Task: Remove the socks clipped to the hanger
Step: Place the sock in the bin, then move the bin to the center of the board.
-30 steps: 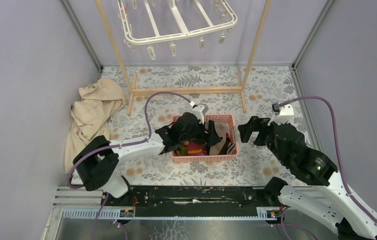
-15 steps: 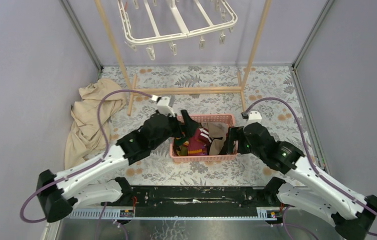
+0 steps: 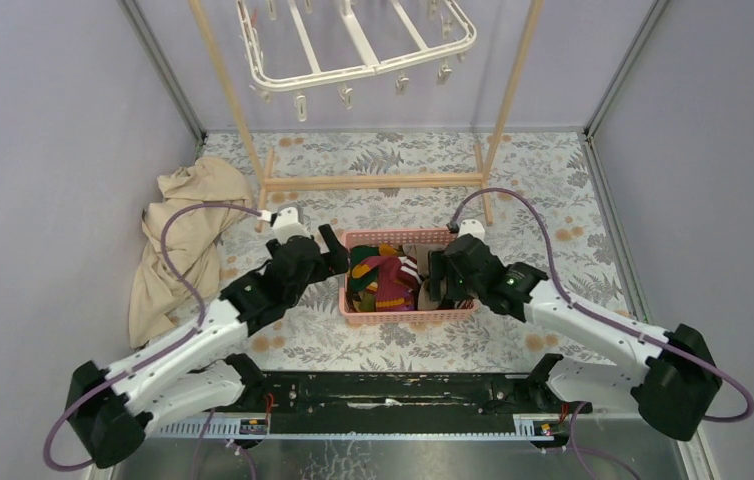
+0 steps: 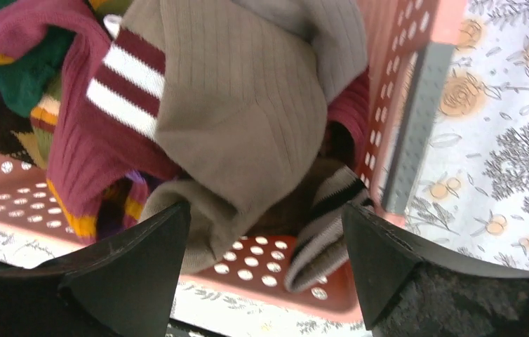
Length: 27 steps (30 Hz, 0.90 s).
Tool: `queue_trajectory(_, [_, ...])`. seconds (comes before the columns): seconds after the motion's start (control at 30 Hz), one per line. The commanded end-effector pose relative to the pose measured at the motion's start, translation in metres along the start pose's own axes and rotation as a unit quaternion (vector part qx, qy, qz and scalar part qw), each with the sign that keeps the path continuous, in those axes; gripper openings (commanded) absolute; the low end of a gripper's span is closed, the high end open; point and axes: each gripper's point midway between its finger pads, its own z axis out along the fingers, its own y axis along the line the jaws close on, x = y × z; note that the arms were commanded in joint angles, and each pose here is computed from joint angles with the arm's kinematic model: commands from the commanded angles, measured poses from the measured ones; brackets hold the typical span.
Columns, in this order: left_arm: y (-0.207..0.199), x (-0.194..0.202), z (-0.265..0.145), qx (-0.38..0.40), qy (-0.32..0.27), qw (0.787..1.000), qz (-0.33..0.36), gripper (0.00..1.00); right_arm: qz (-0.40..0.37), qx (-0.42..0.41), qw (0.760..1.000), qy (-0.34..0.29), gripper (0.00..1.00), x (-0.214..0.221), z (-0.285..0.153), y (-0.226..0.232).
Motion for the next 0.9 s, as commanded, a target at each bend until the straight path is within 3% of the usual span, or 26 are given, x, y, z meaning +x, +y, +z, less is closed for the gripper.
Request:
queue_trajectory(0.0, [-0.002,0.015,0.037,-0.012,0.022,1.000,-0.010,0.95,0.025,-0.018,0.998,-0.054,0.86,-0.046,0.012,0.028])
queue_trajectory(0.47, [-0.003,0.025,0.124,-0.015,0.054,0.998,-0.013,0.89,0.034,0.046,0.998,-0.019,0.91,-0.039,0.104,0.031])
queue_trajectory(0.87, [0.002,-0.011,0.168,-0.022,0.041,0.999,0.001,0.87,0.038,0.045,0.997,-0.041,0.92,-0.098,0.135,0.017])
